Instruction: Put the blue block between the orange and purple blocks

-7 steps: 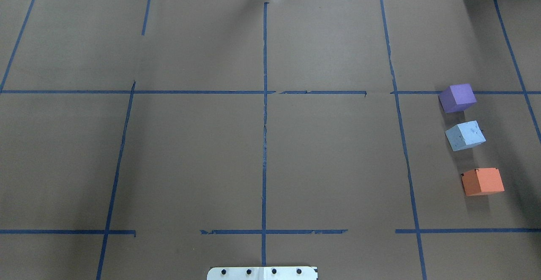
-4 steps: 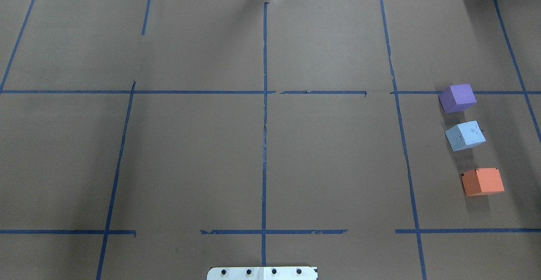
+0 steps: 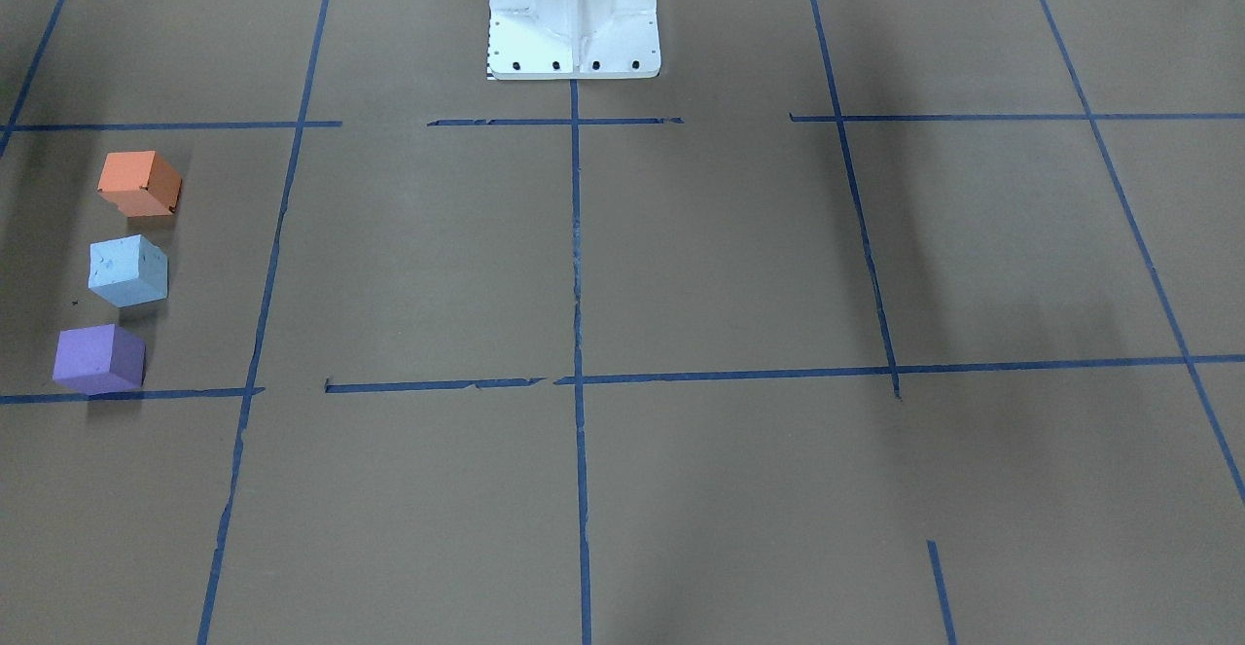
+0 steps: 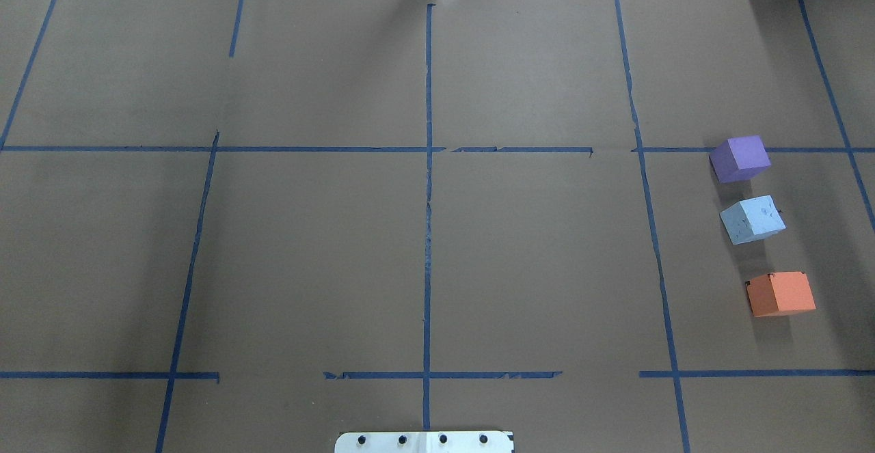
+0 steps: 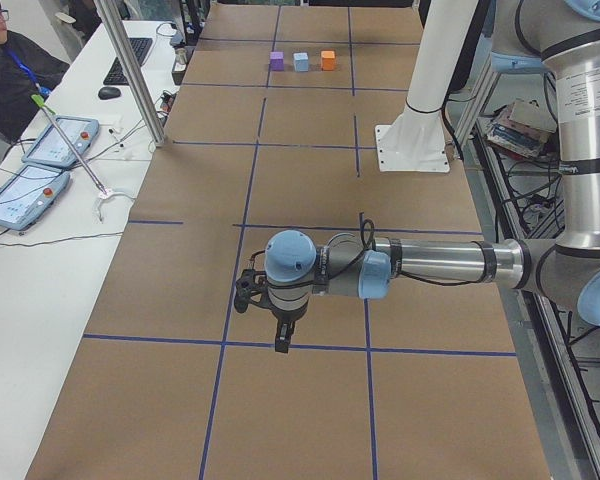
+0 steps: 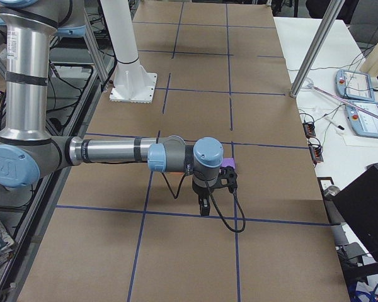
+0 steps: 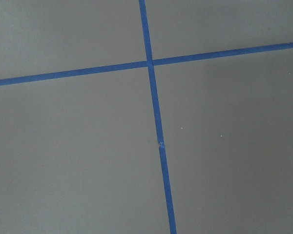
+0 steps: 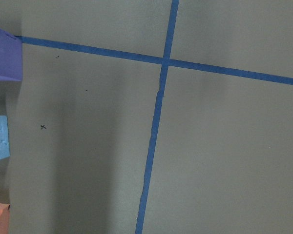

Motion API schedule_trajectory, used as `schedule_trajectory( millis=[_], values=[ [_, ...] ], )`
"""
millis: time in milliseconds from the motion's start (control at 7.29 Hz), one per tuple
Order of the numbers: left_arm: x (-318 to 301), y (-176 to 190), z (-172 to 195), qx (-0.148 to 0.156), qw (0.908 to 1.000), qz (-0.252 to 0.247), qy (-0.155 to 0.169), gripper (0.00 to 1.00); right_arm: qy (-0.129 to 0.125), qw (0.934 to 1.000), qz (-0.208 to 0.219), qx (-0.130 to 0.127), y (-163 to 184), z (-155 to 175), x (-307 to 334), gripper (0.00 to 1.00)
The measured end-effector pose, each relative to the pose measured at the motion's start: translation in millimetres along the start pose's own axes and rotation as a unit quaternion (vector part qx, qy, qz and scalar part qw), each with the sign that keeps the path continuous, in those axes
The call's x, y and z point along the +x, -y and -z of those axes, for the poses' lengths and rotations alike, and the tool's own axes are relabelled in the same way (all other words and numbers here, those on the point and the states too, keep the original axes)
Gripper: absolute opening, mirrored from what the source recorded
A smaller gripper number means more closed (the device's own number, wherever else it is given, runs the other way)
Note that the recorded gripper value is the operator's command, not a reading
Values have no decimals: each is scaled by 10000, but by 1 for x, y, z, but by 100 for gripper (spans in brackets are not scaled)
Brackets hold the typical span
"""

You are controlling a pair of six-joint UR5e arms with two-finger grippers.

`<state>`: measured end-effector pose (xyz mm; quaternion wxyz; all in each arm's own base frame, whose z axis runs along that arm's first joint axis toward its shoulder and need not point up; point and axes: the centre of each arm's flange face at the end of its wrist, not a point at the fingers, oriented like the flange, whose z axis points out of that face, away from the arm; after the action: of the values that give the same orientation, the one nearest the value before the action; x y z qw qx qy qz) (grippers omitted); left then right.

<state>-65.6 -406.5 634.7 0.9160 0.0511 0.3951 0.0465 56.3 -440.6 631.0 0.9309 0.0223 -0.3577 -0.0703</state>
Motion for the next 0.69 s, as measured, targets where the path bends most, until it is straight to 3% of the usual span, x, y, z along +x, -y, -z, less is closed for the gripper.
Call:
schedule_trajectory(
  millis=[686],
  values=[
    [2,-3,2,15,10000,-19,-7,100,-7,10000,6,0,0,0,0,100]
  ],
)
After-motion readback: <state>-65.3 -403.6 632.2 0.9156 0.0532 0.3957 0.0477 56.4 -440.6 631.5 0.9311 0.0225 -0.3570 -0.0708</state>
